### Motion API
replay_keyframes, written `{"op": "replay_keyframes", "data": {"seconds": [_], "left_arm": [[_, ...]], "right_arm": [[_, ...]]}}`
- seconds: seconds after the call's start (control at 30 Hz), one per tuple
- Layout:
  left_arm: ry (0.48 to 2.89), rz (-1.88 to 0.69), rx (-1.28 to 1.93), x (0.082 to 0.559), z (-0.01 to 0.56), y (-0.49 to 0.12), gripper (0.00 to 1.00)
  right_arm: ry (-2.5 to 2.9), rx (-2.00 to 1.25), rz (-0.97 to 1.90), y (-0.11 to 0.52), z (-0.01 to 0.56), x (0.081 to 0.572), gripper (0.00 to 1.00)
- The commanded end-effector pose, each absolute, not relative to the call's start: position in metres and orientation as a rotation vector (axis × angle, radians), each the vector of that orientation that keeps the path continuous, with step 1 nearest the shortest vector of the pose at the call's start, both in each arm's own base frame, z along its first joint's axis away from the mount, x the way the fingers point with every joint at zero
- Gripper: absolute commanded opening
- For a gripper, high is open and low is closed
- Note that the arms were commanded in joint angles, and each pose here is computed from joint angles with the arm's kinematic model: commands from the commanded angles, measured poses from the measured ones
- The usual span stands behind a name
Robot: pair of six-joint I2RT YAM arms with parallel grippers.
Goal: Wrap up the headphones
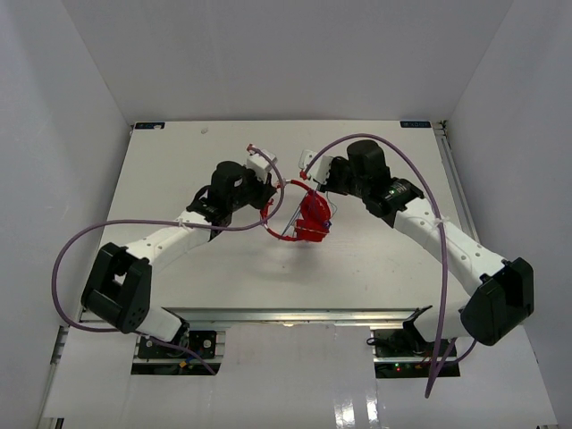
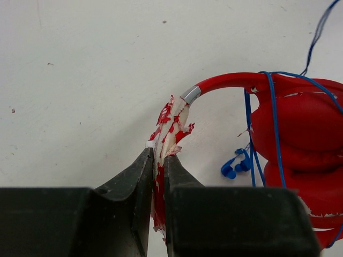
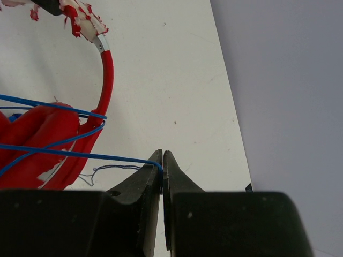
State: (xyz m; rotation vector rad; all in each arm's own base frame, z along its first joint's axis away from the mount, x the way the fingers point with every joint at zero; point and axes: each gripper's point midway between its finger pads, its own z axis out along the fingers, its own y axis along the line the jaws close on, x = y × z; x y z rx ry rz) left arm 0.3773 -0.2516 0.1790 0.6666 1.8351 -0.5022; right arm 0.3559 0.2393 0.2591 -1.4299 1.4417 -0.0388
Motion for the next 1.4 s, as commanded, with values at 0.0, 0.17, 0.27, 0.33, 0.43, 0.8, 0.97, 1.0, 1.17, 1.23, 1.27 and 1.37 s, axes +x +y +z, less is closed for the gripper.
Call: {"op": "replay_keyframes", "data": {"seconds": [0.0, 0.17, 0.27, 0.33, 0.43, 0.8, 0.97, 1.0, 1.17, 1.23, 1.27, 1.37], "left_arm": [[1.657, -0.631, 0.725, 0.351, 0.238, -0.262, 0.0], [1.611, -0.67, 0.707, 0.34, 0.261, -0.261, 0.0], [1.593, -0.698, 0.687, 0.333, 0.27, -0.26, 0.0], [1.592, -0.725, 0.684, 0.329, 0.272, -0.261, 0.0], [1.576, -0.77, 0.667, 0.321, 0.282, -0.263, 0.0], [1.507, -0.94, 0.62, 0.296, 0.324, -0.269, 0.0], [1.495, -1.014, 0.603, 0.289, 0.337, -0.274, 0.0], [1.492, -1.021, 0.598, 0.289, 0.341, -0.274, 0.0], [1.474, -1.052, 0.575, 0.291, 0.362, -0.278, 0.0], [1.469, -1.064, 0.565, 0.292, 0.369, -0.279, 0.0], [1.465, -1.072, 0.554, 0.293, 0.376, -0.28, 0.0], [1.461, -1.08, 0.538, 0.296, 0.388, -0.281, 0.0]], "right_arm": [[1.372, -1.354, -0.073, 0.237, 0.286, 0.371, 0.09], [1.427, -1.329, 0.061, 0.233, 0.267, 0.366, 0.09], [1.455, -1.317, 0.158, 0.236, 0.255, 0.359, 0.09], [1.469, -1.305, 0.216, 0.236, 0.249, 0.357, 0.09], [1.496, -1.281, 0.339, 0.239, 0.24, 0.351, 0.09], [1.441, -1.258, 0.838, 0.267, 0.237, 0.318, 0.15], [1.403, -1.259, 0.955, 0.277, 0.237, 0.311, 0.19], [1.394, -1.255, 0.981, 0.278, 0.238, 0.309, 0.2], [1.332, -1.212, 1.15, 0.288, 0.242, 0.296, 0.35], [1.32, -1.207, 1.206, 0.291, 0.24, 0.292, 0.42], [1.319, -1.2, 1.241, 0.293, 0.236, 0.291, 0.44], [1.318, -1.214, 1.285, 0.295, 0.219, 0.288, 0.44]]}}
